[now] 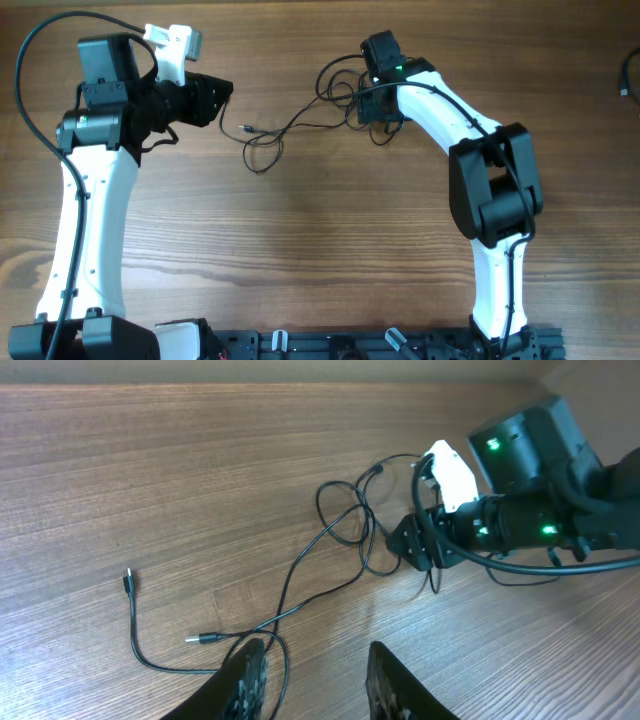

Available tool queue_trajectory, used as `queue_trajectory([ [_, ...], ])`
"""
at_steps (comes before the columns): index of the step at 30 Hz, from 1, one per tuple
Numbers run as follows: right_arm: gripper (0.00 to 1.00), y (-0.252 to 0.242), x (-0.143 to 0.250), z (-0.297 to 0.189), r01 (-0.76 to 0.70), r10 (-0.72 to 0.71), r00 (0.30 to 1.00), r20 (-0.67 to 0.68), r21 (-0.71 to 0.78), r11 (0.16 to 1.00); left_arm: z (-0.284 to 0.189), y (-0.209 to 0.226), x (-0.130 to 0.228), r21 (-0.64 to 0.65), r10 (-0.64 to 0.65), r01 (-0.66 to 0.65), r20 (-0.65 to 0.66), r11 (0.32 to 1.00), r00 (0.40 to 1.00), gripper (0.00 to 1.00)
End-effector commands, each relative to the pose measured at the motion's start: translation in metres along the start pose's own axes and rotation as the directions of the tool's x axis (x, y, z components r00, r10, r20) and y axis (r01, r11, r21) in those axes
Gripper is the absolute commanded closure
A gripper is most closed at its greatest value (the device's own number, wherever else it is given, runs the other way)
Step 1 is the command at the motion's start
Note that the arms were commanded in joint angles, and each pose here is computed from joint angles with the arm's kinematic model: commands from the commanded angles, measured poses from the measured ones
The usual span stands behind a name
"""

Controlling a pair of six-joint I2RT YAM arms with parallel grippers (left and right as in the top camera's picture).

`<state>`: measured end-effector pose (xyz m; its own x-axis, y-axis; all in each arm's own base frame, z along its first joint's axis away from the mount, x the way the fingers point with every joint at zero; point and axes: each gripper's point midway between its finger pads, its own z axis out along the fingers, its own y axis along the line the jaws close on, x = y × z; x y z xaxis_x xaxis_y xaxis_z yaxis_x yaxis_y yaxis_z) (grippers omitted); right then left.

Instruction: Untangle cables

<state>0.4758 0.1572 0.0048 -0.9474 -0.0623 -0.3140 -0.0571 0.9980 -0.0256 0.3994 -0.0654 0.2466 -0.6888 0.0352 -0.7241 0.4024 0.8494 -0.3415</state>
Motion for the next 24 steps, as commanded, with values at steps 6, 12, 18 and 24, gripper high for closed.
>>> queue_trajectory([
  [6, 0.95, -0.002, 0.008, 0.016, -0.034, 0.035, 0.999, -0.024, 0.022, 0.999, -0.006, -0.006, -0.005, -0.002, 0.063, -0.063, 0.018, 0.998, 0.998, 0.66],
  [12, 0.96, -0.004, 0.001, -0.005, -0.093, 0.093, 0.996, 0.005, 0.026, 0.995, -0.006, -0.006, -0.005, -0.002, 0.063, -0.063, 0.018, 0.998, 0.998, 0.65],
  [18, 0.96, -0.028, -0.040, -0.110, -0.127, 0.113, 0.971, 0.213, 0.052, 0.991, -0.006, -0.006, -0.005, -0.002, 0.062, -0.062, 0.018, 0.998, 0.998, 0.65],
  [24, 0.96, -0.067, -0.055, -0.206, -0.202, 0.185, 0.912, 0.366, 0.008, 0.979, -0.006, -0.006, -0.005, 0.000, 0.052, -0.052, 0.018, 0.999, 0.999, 0.65],
])
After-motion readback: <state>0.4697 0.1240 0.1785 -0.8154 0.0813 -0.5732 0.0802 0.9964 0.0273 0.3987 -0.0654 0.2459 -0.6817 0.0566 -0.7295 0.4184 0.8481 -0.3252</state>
